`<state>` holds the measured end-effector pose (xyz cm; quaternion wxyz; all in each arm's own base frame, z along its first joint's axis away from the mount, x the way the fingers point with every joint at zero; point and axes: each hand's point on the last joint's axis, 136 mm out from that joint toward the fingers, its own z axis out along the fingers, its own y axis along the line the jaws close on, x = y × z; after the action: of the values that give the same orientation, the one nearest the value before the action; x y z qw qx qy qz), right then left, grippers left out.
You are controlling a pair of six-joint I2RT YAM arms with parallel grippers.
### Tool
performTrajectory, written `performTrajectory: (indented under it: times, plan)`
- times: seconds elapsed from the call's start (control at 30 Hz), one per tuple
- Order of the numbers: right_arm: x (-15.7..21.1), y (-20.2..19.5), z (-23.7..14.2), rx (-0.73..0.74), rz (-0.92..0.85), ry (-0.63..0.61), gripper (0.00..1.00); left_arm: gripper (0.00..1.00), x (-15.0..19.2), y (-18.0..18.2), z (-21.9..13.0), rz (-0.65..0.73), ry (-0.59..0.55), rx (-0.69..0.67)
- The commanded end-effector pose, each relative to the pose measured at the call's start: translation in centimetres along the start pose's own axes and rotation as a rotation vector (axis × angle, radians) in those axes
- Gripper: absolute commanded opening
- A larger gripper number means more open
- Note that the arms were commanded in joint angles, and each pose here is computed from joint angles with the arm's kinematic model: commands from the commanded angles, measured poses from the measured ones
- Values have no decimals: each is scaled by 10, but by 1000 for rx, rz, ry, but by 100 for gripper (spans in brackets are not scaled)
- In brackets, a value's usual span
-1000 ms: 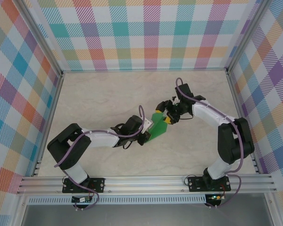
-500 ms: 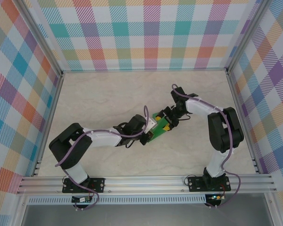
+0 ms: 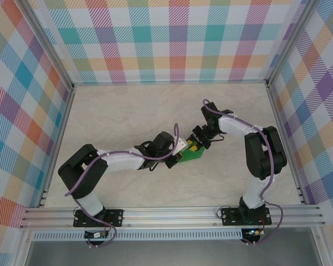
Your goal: Fold a paper plane with a square sheet of paper (pick it up from the middle)
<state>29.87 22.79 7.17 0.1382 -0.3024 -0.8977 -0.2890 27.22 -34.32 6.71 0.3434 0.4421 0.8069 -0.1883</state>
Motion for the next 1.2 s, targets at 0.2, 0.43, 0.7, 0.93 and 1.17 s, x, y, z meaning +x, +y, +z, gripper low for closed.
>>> performTrajectory:
  times: [0.2, 0.43, 0.7, 0.93, 1.17]
  plan:
    - [1, -6, 0, -3, 50, -14, 16, 47, -10, -17, 1, -222, -98, 83]
    - [0, -7, 1, 13, 53, -13, 18, 42, 6, -12, 1, -292, -102, 45]
    - [0, -7, 3, 14, 56, -5, 18, 27, 9, -11, 6, -280, -104, 42]
    - [1, -7, 3, 20, 58, 4, 19, 16, 12, -14, 13, -279, -101, 57]
    - [1, -10, 3, 30, 58, 4, 23, 10, 13, -18, 18, -292, -101, 88]
